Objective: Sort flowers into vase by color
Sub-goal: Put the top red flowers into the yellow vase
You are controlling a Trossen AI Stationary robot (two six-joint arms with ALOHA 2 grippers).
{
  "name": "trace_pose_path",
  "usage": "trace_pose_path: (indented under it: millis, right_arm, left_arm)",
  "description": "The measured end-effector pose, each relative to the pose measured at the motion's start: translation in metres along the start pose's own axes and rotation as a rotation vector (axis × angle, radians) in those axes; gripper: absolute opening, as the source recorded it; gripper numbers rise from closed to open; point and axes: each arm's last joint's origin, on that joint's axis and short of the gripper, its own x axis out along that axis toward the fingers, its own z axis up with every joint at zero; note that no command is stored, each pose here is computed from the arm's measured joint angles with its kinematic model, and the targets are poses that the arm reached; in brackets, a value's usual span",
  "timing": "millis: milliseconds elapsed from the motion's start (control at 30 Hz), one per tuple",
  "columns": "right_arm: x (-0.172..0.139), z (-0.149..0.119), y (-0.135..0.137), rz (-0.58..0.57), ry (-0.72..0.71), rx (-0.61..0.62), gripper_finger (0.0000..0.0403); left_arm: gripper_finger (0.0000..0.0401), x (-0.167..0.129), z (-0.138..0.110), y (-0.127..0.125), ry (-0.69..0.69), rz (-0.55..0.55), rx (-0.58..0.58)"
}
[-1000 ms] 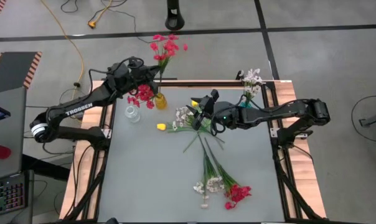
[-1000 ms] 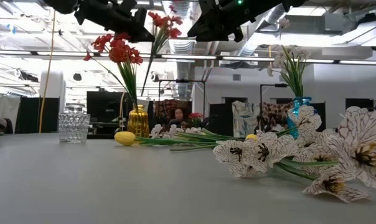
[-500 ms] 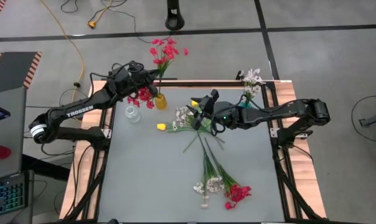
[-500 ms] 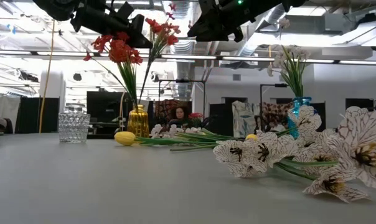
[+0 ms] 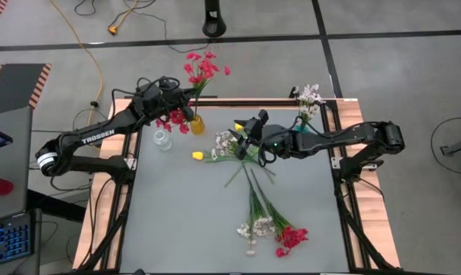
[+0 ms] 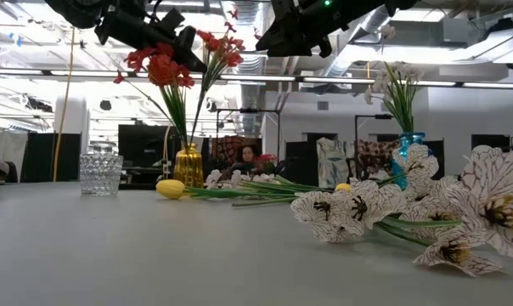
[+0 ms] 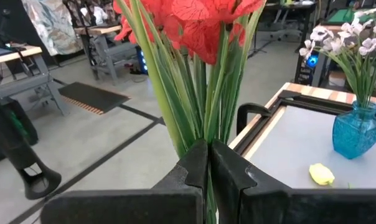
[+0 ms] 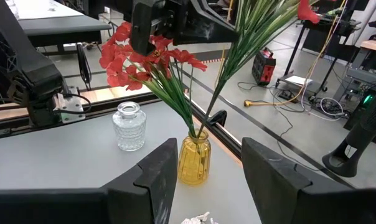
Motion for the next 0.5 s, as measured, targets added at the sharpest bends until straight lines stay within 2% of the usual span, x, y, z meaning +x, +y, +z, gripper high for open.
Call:
trace_pose_path:
  millis: [300, 500]
  right_arm:
    - [0.0001, 0.0000, -0.0001, 0.000, 0.000, 0.000, 0.0203]
    - [0.0001, 0.0000, -0.0001, 0.000, 0.000, 0.000, 0.0203]
  left_arm:
    - [0.0001, 0.0001, -0.0005, 0.0004, 0.005, 0.015, 0.001]
    - [0.0037, 0.0001, -0.0004, 0.0004, 0.005, 0.016, 0.002]
